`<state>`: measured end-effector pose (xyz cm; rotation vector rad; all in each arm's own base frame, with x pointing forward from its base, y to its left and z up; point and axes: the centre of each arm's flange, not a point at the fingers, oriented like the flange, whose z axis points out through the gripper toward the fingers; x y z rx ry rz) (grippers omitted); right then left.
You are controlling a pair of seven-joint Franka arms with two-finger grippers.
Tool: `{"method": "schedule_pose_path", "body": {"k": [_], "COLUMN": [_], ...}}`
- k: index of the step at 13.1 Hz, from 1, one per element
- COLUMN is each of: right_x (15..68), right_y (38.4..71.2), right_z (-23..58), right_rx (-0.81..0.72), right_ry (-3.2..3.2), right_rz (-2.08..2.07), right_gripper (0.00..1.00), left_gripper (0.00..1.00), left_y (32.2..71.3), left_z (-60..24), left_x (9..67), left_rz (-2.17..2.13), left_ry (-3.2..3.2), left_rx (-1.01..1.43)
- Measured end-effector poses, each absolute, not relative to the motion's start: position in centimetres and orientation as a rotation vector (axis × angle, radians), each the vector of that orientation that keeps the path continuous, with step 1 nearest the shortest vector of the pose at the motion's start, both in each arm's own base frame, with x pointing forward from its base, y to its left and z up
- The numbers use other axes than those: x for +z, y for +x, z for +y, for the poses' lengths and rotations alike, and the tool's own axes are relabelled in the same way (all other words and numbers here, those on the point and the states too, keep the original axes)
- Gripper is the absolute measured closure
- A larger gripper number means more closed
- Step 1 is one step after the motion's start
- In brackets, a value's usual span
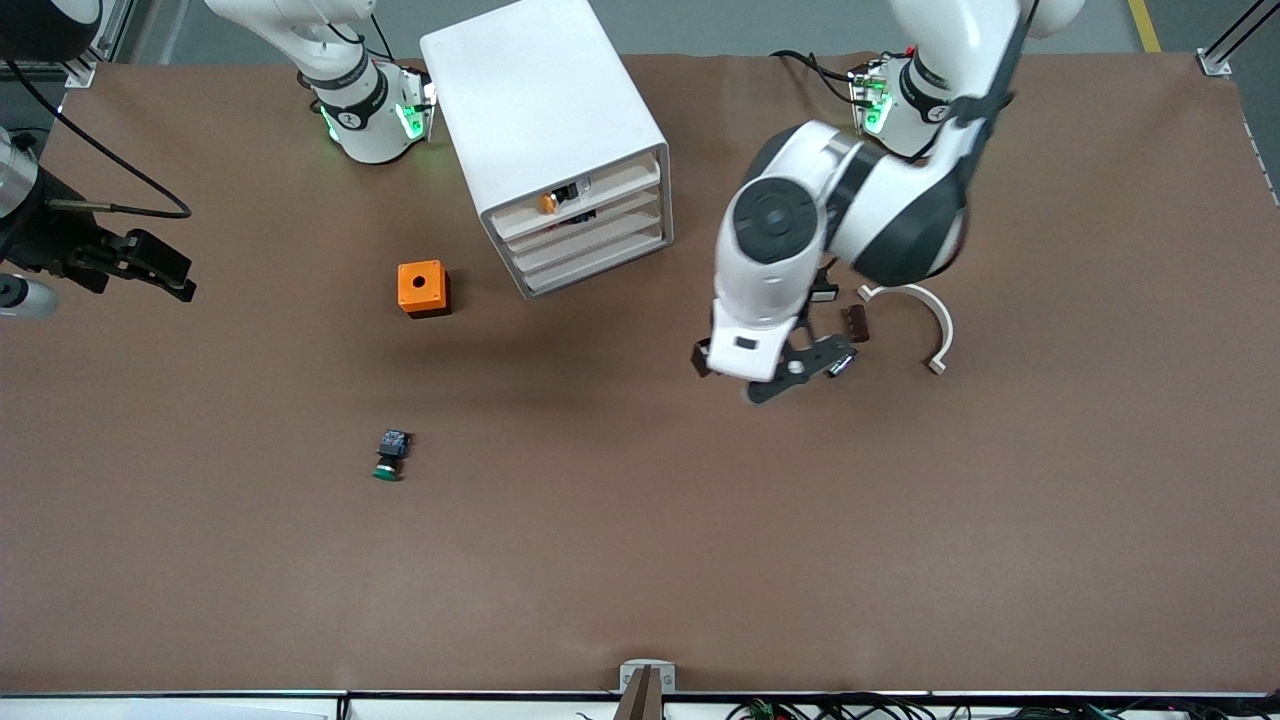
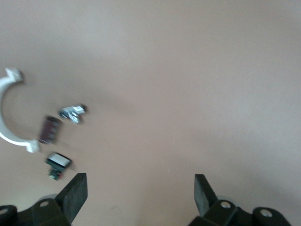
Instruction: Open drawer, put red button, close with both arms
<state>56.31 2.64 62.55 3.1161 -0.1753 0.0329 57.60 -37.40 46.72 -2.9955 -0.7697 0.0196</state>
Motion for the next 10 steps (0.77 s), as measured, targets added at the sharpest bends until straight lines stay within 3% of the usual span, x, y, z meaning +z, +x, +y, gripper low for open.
{"method": "schedule_pose_path", "body": {"k": [5,10], "right_x": [62.6,62.6], "right_y": [56.3,56.3], "right_z": [2.6,2.7], "right_rx": [0.035,0.036], "right_ry": [3.116,3.116], "right_rz": [-0.175,-0.173], "right_gripper": [0.0,0.0], "left_gripper": [0.0,0.0], "left_y": [57.3,56.0], "left_z": [-25.1,-14.4], "left_x": [60.5,66.8], "left_rz": [-0.812,-0.661], "left_ry": [-3.041,-3.084], "left_rx": [-0.076,-0.107]}}
